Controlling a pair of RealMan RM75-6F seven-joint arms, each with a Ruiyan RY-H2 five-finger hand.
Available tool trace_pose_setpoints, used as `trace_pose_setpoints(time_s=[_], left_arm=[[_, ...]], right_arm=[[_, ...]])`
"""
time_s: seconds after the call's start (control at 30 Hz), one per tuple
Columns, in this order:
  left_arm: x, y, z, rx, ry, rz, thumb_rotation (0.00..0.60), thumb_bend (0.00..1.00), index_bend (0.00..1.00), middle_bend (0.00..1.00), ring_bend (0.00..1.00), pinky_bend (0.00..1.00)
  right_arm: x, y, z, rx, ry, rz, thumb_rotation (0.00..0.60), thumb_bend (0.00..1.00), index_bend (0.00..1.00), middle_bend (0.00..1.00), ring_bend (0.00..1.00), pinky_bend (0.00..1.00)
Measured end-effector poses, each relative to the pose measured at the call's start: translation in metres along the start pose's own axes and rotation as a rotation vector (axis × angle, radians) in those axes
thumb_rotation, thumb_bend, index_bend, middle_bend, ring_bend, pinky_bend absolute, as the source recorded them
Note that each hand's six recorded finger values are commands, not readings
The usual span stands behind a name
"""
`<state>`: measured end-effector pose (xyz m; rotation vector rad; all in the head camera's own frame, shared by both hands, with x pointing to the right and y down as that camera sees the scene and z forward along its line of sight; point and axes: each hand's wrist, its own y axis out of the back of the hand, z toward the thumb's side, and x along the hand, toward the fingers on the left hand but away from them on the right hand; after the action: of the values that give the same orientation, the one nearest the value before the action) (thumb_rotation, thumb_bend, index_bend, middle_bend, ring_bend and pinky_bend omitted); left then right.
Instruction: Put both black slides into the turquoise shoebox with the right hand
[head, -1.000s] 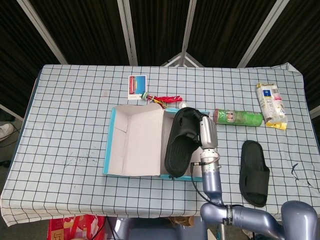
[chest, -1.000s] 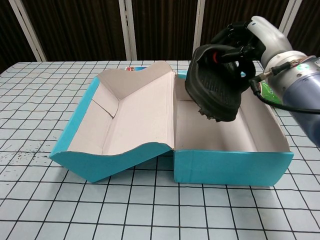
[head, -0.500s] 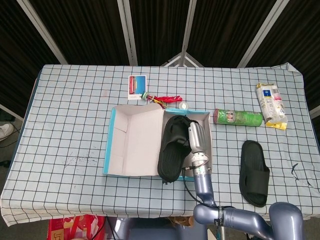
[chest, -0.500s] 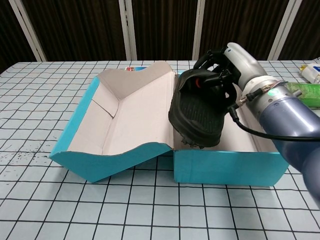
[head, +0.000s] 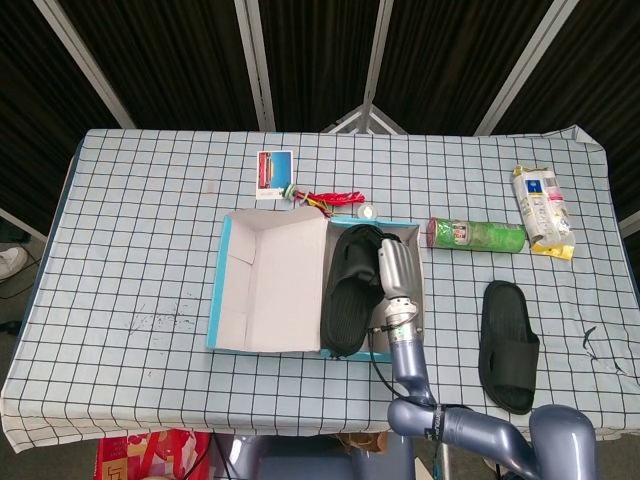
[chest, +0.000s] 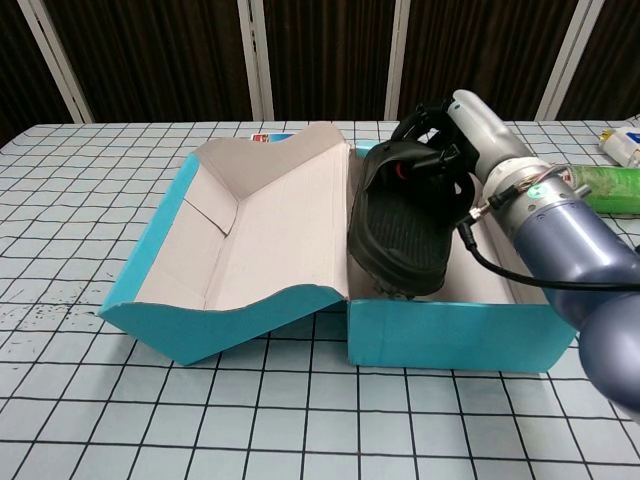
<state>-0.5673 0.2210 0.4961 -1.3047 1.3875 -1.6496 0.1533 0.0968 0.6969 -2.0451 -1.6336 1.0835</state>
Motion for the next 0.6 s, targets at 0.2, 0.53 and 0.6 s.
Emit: trace_pose_setpoints(time_s=[0.2,0.53,0.6], left_arm=[[0.000,0.000,0.000,0.002,0.001,0.000,0.600,0.37,0.08,0.00,0.00,0.09],[0.000,0.000,0.000,0.002,0.001,0.001,0.600,0.37,0.08,0.00,0.00,0.09],[0.000,0.000,0.000,0.000,0.002,0.001,0.600,0.37,0.08,0.00,0.00,0.09]], right_arm=[[-0.002,-0.007,-0.007,-0.011,0.005,0.008,0.600,0.50,0.50,0.52,0.50,0.29],[-0.002,-0.020,-0.014,0.006,0.004,0.030,0.600,0.50,0.50,0.52,0.50,0.29],[-0.002,-0.023,-0.018,0.020,0.003,0.036,0.600,0.50,0.50,0.52,0.50,0.29]])
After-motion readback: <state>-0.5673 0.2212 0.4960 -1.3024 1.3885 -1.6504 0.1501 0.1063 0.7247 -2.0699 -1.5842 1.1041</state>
